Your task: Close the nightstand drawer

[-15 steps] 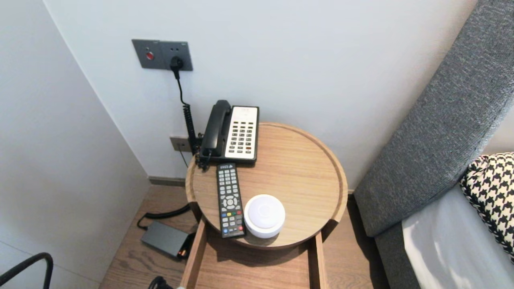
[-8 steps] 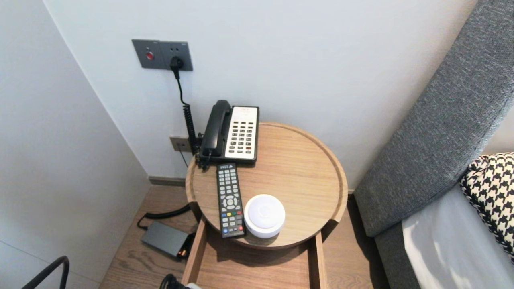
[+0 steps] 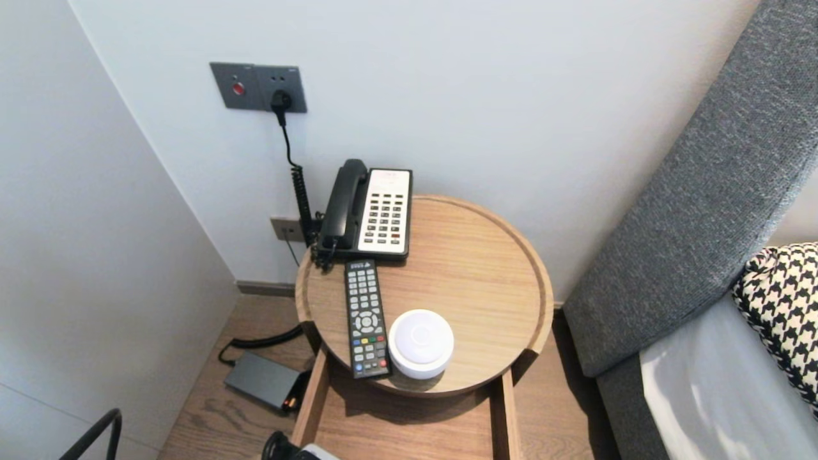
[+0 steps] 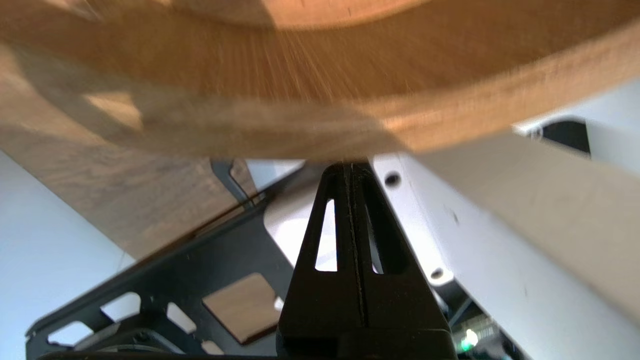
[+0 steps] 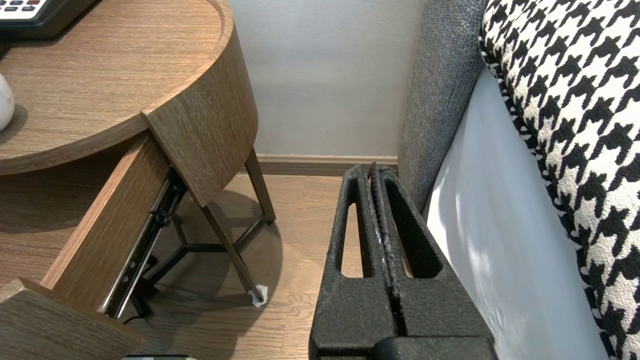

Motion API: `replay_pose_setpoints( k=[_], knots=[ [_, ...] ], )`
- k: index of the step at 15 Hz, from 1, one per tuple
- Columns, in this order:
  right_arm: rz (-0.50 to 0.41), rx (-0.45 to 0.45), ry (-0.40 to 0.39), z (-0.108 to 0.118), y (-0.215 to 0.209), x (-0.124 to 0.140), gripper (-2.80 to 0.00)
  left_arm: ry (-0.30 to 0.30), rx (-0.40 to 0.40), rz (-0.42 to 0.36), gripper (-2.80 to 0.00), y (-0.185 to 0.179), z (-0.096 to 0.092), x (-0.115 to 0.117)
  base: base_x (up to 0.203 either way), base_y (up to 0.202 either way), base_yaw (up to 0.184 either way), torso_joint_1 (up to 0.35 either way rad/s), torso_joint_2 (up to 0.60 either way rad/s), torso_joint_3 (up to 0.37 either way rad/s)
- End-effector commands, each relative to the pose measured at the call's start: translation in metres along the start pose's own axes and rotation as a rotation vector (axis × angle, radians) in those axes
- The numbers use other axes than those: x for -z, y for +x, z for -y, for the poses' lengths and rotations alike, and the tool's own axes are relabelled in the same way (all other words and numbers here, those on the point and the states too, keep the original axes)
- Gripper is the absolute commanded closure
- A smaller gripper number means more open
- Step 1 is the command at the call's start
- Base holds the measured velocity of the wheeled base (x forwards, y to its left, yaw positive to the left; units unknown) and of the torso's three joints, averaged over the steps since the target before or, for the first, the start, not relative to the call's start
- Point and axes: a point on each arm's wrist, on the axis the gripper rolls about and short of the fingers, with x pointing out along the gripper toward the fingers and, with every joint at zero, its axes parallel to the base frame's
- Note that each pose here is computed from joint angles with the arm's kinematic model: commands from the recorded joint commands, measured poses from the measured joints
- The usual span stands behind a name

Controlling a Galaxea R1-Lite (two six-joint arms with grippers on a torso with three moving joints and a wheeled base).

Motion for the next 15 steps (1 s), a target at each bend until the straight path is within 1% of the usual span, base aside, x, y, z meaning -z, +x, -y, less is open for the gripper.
replay_pose_setpoints(
  k=[1, 3, 5, 7, 10, 15],
  knots=[
    [-0.026, -0.001, 0.000, 0.000, 0.002, 0.007, 0.00, -0.021, -0.011, 0.016, 0.00, 0.004, 0.002, -0.003, 0.000, 0.000, 0.000, 0.000, 0.00, 0.000],
    [-0.026, -0.001, 0.000, 0.000, 0.002, 0.007, 0.00, -0.042, -0.011, 0.030, 0.00, 0.007, 0.003, -0.005, 0.000, 0.000, 0.000, 0.000, 0.00, 0.000],
    [-0.026, -0.001, 0.000, 0.000, 0.002, 0.007, 0.00, -0.046, -0.009, 0.035, 0.00, 0.008, 0.004, -0.005, 0.000, 0.000, 0.000, 0.000, 0.00, 0.000],
    [-0.026, -0.001, 0.000, 0.000, 0.002, 0.007, 0.00, -0.052, -0.011, 0.039, 0.00, 0.008, 0.003, -0.007, 0.000, 0.000, 0.000, 0.000, 0.00, 0.000],
    [-0.026, -0.001, 0.000, 0.000, 0.002, 0.007, 0.00, -0.088, -0.009, 0.062, 0.00, 0.008, -0.001, -0.014, 0.000, 0.000, 0.000, 0.000, 0.00, 0.000],
    [-0.026, -0.001, 0.000, 0.000, 0.002, 0.007, 0.00, -0.109, -0.028, 0.093, 0.00, 0.007, -0.003, -0.022, 0.000, 0.000, 0.000, 0.000, 0.00, 0.000]
  ],
)
